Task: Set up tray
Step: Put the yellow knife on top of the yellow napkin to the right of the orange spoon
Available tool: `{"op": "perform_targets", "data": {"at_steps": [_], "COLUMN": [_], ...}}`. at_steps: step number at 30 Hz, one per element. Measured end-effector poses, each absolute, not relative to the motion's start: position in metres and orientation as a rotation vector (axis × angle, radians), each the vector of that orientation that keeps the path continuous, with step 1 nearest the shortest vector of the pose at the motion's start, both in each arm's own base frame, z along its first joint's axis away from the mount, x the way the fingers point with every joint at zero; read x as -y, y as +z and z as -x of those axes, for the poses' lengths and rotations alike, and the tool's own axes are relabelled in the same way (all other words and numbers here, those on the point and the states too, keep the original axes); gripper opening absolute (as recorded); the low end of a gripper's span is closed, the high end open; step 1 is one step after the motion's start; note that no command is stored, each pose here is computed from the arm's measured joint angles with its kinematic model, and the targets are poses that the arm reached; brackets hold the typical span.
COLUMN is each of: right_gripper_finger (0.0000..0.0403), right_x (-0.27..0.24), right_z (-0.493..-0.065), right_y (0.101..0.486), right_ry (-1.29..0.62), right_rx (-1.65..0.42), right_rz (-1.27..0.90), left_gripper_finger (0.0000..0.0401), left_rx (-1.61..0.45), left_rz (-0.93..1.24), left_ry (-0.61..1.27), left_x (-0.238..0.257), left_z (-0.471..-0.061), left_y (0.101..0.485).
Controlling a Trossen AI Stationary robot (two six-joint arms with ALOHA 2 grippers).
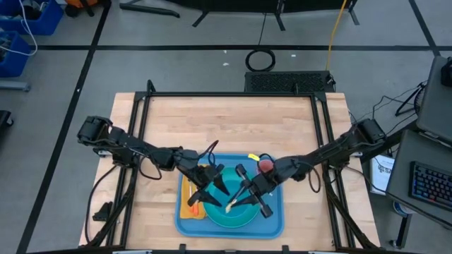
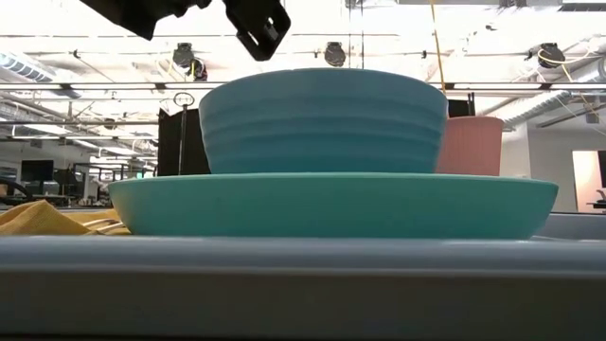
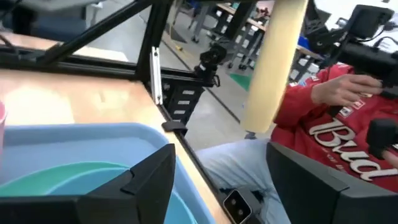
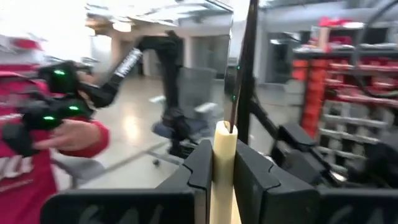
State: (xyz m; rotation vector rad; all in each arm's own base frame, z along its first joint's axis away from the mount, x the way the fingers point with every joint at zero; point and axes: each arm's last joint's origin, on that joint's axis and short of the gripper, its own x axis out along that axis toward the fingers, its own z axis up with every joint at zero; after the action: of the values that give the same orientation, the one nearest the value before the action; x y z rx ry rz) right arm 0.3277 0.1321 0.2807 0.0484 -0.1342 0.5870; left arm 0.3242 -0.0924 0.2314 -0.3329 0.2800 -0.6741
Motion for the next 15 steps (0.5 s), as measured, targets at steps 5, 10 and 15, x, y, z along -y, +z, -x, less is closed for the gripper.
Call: {"op": "perform_targets", "data": {"at_steps": [5, 10, 15], "right_gripper_finger": [0.0030, 0.0030, 0.0030], "right_x": [-0.140, -0.143, -0.145], "right_z": [-0.317, -0.314, -0.313], "right_y": [0.287, 0.285, 0.282], "right_ry": [0.412, 0.312, 0.269], "right_rx": [0.088, 0.061, 0.037], "right_rz": [-0.012, 0.001, 0.025], "left_gripper_finger": [0.0245, 0.0232, 0.0216], "left_rx": [-0.272, -0.232, -0.249], "left_rz": [0.325, 0.272, 0.210], "left_ry": [-0.563, -0.408, -0.351], "left_x": [0.097, 0.103, 0.112], "left_z": [-0.324, -0.324, -0.320], "left_y": [0.230, 0.230, 0.227]}}
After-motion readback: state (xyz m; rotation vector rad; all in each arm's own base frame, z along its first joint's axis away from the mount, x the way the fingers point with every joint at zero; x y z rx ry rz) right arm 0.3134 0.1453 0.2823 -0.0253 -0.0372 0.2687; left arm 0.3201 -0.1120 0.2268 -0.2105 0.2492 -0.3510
